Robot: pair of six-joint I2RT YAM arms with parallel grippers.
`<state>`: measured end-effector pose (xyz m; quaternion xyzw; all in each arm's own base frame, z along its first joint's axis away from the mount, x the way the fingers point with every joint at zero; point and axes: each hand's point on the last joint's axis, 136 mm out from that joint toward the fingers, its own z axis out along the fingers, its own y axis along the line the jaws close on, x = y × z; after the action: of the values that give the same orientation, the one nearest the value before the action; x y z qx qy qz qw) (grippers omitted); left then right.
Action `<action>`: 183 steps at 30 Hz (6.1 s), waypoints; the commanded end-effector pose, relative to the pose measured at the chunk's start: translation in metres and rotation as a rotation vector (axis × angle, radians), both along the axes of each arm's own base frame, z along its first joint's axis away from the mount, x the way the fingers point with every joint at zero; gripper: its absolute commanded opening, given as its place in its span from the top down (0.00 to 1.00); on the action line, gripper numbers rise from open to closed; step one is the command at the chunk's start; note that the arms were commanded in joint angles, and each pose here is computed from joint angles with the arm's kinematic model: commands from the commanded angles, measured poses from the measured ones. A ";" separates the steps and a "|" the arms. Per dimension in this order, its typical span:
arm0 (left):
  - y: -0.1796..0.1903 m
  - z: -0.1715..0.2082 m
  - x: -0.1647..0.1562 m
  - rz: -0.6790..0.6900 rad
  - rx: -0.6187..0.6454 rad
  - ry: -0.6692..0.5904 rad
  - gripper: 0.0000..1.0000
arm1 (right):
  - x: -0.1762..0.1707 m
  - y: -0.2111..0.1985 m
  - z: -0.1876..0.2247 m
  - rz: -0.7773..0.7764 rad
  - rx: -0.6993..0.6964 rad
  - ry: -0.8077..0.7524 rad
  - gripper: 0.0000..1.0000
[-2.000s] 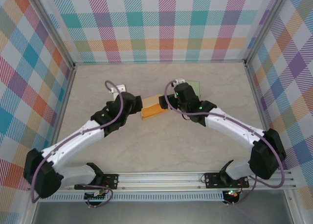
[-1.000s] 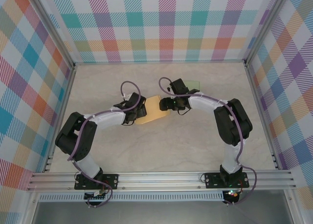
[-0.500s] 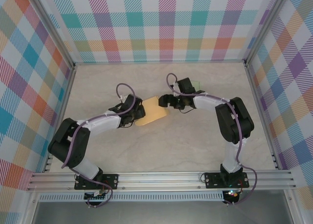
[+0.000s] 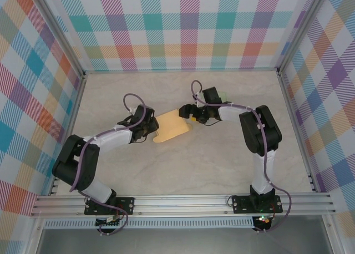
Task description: Fold the paper box
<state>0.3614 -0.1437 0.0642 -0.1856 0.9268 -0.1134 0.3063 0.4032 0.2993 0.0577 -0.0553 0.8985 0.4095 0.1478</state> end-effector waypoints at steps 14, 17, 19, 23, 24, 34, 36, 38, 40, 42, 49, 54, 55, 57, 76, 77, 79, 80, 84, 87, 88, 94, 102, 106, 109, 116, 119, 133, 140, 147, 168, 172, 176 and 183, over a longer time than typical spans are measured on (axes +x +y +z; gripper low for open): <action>0.018 -0.037 -0.017 0.084 -0.103 0.067 0.57 | -0.031 0.029 -0.009 0.008 0.123 0.136 0.16; 0.023 -0.044 -0.020 0.107 -0.148 0.080 0.63 | -0.033 0.035 -0.003 0.018 0.169 0.142 0.17; 0.027 -0.048 -0.021 0.118 -0.158 0.091 0.67 | -0.033 0.039 0.000 0.029 0.193 0.142 0.17; 0.029 -0.048 -0.023 0.119 -0.166 0.092 0.68 | -0.034 0.046 0.011 0.055 0.245 0.134 0.22; 0.027 -0.047 -0.022 0.113 -0.171 0.090 0.68 | -0.034 0.047 0.012 0.060 0.249 0.130 0.24; 0.021 -0.017 -0.016 0.055 -0.184 0.025 0.65 | -0.035 0.052 0.029 0.078 0.300 0.110 0.39; 0.022 0.000 -0.014 0.035 -0.175 -0.020 0.60 | -0.037 0.050 0.032 0.068 0.292 0.123 0.41; 0.025 0.017 -0.014 0.018 -0.157 -0.069 0.55 | -0.038 0.048 0.032 0.057 0.281 0.148 0.43; 0.029 0.037 -0.014 -0.001 -0.132 -0.127 0.51 | -0.041 0.047 0.033 0.050 0.271 0.175 0.50; 0.034 0.056 -0.016 -0.017 -0.106 -0.185 0.45 | -0.043 0.046 0.033 0.045 0.266 0.196 0.55; 0.044 0.091 -0.029 -0.065 -0.057 -0.353 0.29 | -0.047 0.043 0.041 0.038 0.284 0.222 0.56; 0.015 0.122 -0.042 -0.325 -0.066 -0.584 0.21 | -0.054 0.036 0.058 0.046 0.331 0.279 0.55; 0.004 0.129 -0.048 -0.412 -0.054 -0.649 0.21 | -0.056 0.033 0.061 0.046 0.340 0.290 0.55; -0.018 0.142 -0.067 -0.587 0.001 -0.791 0.10 | -0.061 0.027 0.066 0.046 0.357 0.322 0.55; -0.072 0.098 -0.109 -1.100 0.753 -0.864 0.00 | -0.087 0.008 0.086 0.039 0.393 0.480 0.54; -0.070 0.097 -0.103 -1.084 0.787 -0.854 0.00 | -0.088 0.008 0.087 0.040 0.392 0.480 0.54; -0.069 0.096 -0.095 -1.062 0.829 -0.836 0.00 | -0.089 0.007 0.088 0.040 0.393 0.480 0.54; -0.069 0.097 -0.092 -1.053 0.843 -0.833 0.00 | -0.090 0.007 0.088 0.041 0.392 0.481 0.54; -0.067 0.100 -0.084 -1.012 0.869 -0.826 0.01 | -0.092 0.006 0.085 0.039 0.390 0.484 0.53; -0.064 0.094 -0.081 -1.012 0.894 -0.788 0.12 | -0.094 0.006 0.082 0.041 0.394 0.497 0.53; -0.064 0.090 -0.081 -1.022 0.903 -0.773 0.14 | -0.094 0.006 0.082 0.041 0.396 0.499 0.53; -0.066 0.085 -0.081 -1.053 0.913 -0.757 0.32 | -0.096 0.007 0.083 0.058 0.406 0.505 0.52; -0.076 0.086 -0.087 -1.111 0.860 -0.754 0.63 | -0.097 0.007 0.075 0.063 0.400 0.522 0.51; -0.074 0.084 -0.090 -1.129 0.859 -0.722 0.66 | -0.098 0.007 0.072 0.063 0.396 0.529 0.50; -0.073 0.086 -0.095 -1.145 0.833 -0.708 0.72 | -0.099 0.006 0.069 0.061 0.385 0.531 0.48; -0.068 0.089 -0.109 -1.178 0.773 -0.648 0.66 | -0.097 0.004 0.066 0.049 0.371 0.517 0.47; -0.070 0.088 -0.112 -1.190 0.760 -0.672 0.58 | -0.096 0.004 0.064 0.043 0.370 0.525 0.60; -0.061 0.042 -0.078 -1.140 1.053 -0.638 0.18 | -0.099 0.004 0.079 0.047 0.389 0.526 0.59; -0.066 0.059 -0.061 -1.038 1.094 -0.715 0.24 | -0.100 0.003 0.079 0.046 0.389 0.532 0.58; -0.069 0.053 -0.058 -1.062 1.101 -0.685 0.35 | -0.100 0.005 0.079 0.052 0.401 0.545 0.58; -0.074 0.067 -0.101 -1.269 0.861 -0.510 0.66 | -0.103 -0.005 0.075 0.028 0.374 0.525 0.39; -0.075 0.070 -0.114 -1.323 0.793 -0.440 0.72 | -0.101 -0.012 0.074 0.007 0.364 0.512 0.31; -0.073 0.063 -0.127 -1.379 0.740 -0.331 0.76 | -0.100 -0.021 0.073 -0.017 0.349 0.491 0.20; -0.078 0.054 -0.138 -1.452 0.620 -0.173 0.75 | -0.091 -0.048 0.075 -0.088 0.312 0.432 0.12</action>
<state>0.2387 -0.2241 0.1256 0.5687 0.7580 0.0017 0.3194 0.3114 0.2644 0.1287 0.0992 0.8285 0.5490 -0.0485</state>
